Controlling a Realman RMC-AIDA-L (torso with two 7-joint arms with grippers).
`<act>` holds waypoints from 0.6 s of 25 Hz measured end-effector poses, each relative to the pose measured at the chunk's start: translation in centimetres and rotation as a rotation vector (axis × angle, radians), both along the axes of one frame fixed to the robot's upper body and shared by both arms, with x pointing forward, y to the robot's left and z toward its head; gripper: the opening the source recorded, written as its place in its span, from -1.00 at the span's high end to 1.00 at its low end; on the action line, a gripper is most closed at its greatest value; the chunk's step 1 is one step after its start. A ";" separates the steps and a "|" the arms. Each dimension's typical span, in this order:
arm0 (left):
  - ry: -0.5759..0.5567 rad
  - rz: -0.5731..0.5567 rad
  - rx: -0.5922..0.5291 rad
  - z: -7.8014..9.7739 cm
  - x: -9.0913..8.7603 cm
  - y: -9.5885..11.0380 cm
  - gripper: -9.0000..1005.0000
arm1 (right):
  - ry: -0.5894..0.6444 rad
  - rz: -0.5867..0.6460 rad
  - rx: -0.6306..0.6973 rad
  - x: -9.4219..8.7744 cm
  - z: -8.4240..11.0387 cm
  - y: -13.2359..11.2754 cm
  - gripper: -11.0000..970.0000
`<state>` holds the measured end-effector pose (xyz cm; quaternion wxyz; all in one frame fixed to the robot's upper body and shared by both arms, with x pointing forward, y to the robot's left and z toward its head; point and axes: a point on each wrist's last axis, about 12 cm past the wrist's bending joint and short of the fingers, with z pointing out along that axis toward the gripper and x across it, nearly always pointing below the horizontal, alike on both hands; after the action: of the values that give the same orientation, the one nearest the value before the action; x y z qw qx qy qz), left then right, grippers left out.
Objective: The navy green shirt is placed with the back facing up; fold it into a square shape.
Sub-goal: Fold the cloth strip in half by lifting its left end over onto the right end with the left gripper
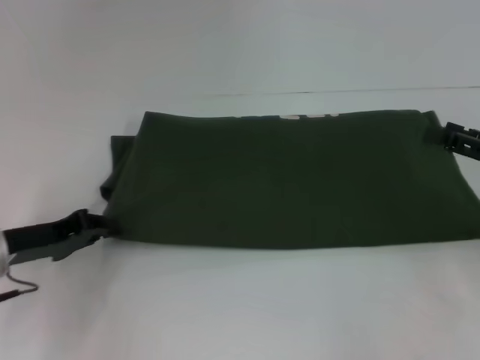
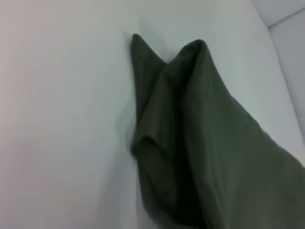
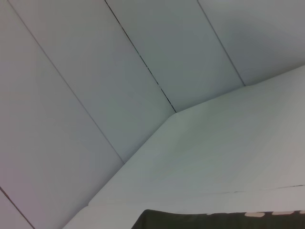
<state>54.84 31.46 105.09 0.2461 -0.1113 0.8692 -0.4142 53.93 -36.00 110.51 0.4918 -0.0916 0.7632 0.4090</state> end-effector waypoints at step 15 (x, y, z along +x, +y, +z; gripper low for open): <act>-0.081 0.313 -0.014 -0.2 -5.0 8.4 0.90 | 0.000 -0.002 0.025 1.3 0.0 1.3 -0.86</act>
<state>49.87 39.89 104.90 0.3420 -0.2303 0.8276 -0.3808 55.20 -34.69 110.47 0.4932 -0.0845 0.7582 0.4181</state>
